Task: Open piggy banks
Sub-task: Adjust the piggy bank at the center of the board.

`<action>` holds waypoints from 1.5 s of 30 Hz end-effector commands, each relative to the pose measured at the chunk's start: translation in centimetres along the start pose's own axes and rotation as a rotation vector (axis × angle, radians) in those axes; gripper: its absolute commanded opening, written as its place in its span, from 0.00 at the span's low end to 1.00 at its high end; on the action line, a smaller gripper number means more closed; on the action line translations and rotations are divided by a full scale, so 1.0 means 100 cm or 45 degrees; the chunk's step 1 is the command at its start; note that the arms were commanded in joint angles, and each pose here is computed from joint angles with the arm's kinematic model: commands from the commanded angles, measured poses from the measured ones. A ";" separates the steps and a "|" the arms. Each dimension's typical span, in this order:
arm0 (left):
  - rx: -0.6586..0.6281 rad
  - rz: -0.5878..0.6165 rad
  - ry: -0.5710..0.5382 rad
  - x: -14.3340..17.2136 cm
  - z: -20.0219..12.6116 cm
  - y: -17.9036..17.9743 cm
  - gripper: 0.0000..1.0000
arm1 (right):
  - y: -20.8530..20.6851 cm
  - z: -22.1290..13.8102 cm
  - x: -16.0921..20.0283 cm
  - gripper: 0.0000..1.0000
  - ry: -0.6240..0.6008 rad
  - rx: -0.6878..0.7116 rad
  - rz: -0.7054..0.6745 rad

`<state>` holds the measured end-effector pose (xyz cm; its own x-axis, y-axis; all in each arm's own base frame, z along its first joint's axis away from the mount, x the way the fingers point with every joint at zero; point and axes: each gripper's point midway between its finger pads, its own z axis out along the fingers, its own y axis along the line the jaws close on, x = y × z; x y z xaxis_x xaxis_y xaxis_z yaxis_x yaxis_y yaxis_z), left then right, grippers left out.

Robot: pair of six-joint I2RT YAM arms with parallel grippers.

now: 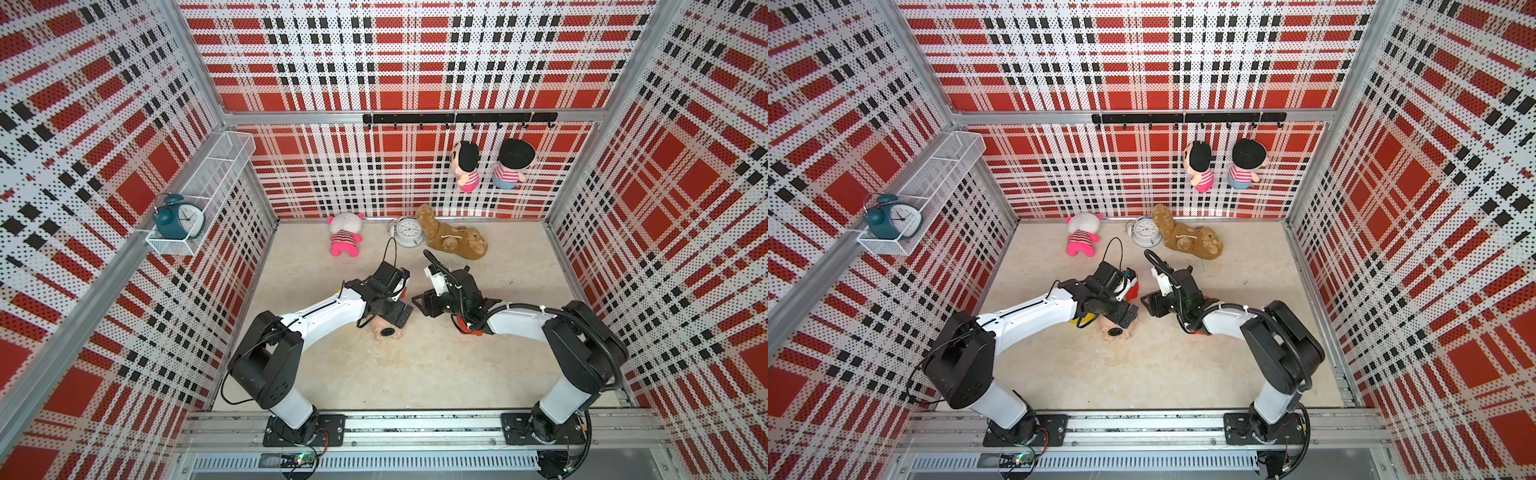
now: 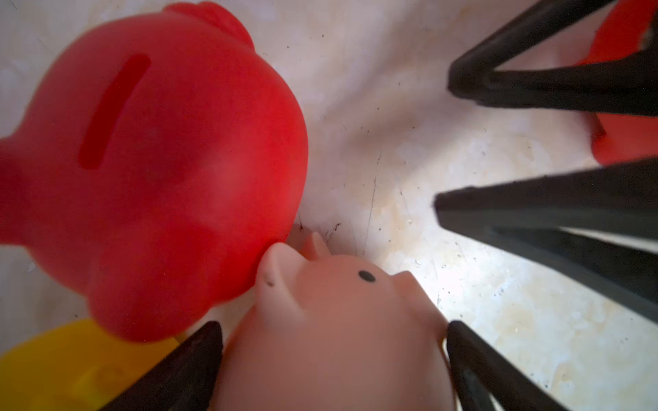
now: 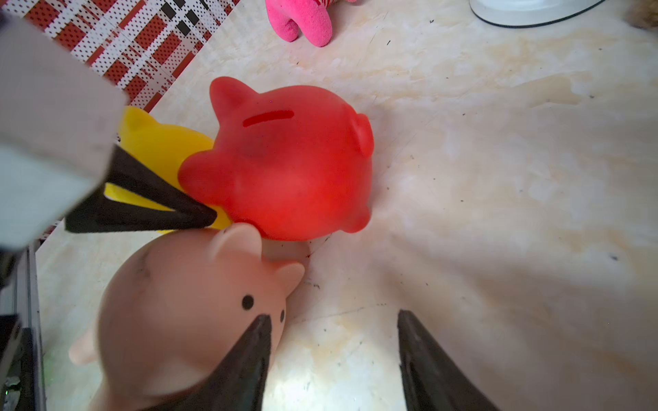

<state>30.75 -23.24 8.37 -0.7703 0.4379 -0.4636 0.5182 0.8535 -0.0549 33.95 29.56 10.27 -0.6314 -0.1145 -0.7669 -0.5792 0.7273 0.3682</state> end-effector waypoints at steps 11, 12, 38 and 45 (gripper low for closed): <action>0.122 -0.670 -0.086 -0.005 -0.025 -0.011 0.98 | 0.015 -0.042 0.048 0.63 0.091 -0.033 0.070; 0.120 -0.684 -0.098 -0.007 -0.029 -0.010 0.98 | 0.018 -0.041 0.051 0.64 0.098 -0.044 0.074; -0.021 -0.559 0.070 0.045 -0.036 -0.009 0.99 | 0.077 0.003 0.061 0.59 0.099 -0.329 0.098; -0.010 -0.482 0.132 0.056 -0.026 -0.017 0.99 | 0.080 0.007 0.058 0.59 0.085 -0.345 0.103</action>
<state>25.36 -21.43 9.42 -0.9351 0.0667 -0.3479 0.1503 0.9641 -0.2191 25.65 34.08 7.16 -0.7310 -0.1344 -0.6690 -0.6119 0.5630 0.5555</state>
